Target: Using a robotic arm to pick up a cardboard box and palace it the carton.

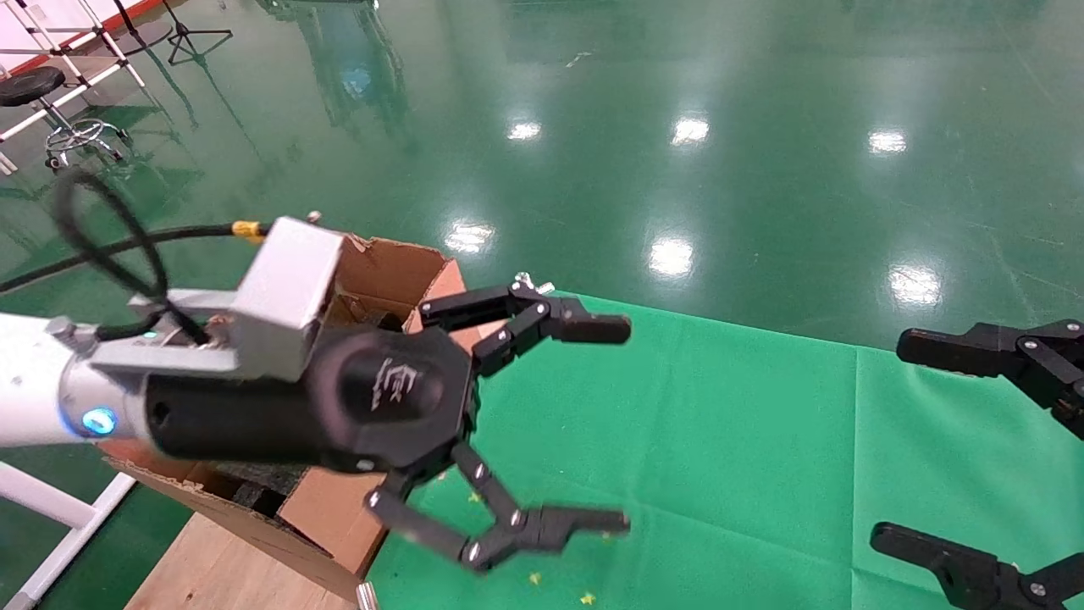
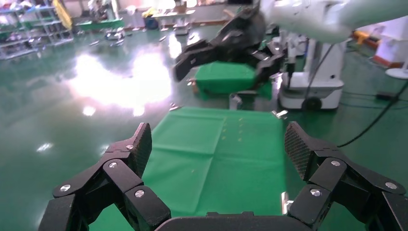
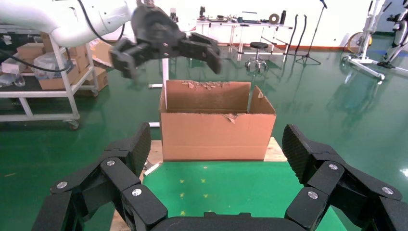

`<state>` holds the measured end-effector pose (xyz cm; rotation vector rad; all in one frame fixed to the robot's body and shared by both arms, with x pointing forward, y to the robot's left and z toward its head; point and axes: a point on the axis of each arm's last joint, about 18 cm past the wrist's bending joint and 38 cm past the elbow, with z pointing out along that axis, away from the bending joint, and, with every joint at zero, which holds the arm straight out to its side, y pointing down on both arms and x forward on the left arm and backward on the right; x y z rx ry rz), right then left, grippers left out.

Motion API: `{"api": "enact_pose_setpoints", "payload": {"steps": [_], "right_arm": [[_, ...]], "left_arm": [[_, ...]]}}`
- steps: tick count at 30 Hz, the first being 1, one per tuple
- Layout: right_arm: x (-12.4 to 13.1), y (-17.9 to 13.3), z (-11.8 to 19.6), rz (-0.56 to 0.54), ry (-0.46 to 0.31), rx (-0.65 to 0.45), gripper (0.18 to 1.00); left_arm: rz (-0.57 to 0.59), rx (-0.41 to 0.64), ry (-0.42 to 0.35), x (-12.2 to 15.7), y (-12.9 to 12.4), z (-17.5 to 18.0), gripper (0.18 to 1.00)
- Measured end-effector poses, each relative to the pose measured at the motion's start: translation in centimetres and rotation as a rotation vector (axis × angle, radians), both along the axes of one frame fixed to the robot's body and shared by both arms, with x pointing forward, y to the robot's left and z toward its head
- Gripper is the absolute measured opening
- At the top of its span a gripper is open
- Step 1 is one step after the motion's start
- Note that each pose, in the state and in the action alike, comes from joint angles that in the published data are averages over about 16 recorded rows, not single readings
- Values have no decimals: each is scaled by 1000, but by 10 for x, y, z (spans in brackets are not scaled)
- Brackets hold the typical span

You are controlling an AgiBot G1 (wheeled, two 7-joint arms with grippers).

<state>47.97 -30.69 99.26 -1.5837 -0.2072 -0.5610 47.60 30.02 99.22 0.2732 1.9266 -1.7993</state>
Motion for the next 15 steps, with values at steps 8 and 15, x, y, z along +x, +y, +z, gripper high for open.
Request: {"api": "enact_pose_setpoints", "payload": {"steps": [8,15], "right_arm": [[0,0,0,0,0,0,1001],[0,0,0,0,0,0,1001]], "left_arm": [[-24,-4,-14,-7,-2,0,1001],[-13,-2,-8,-4,-1,0,1001]]}}
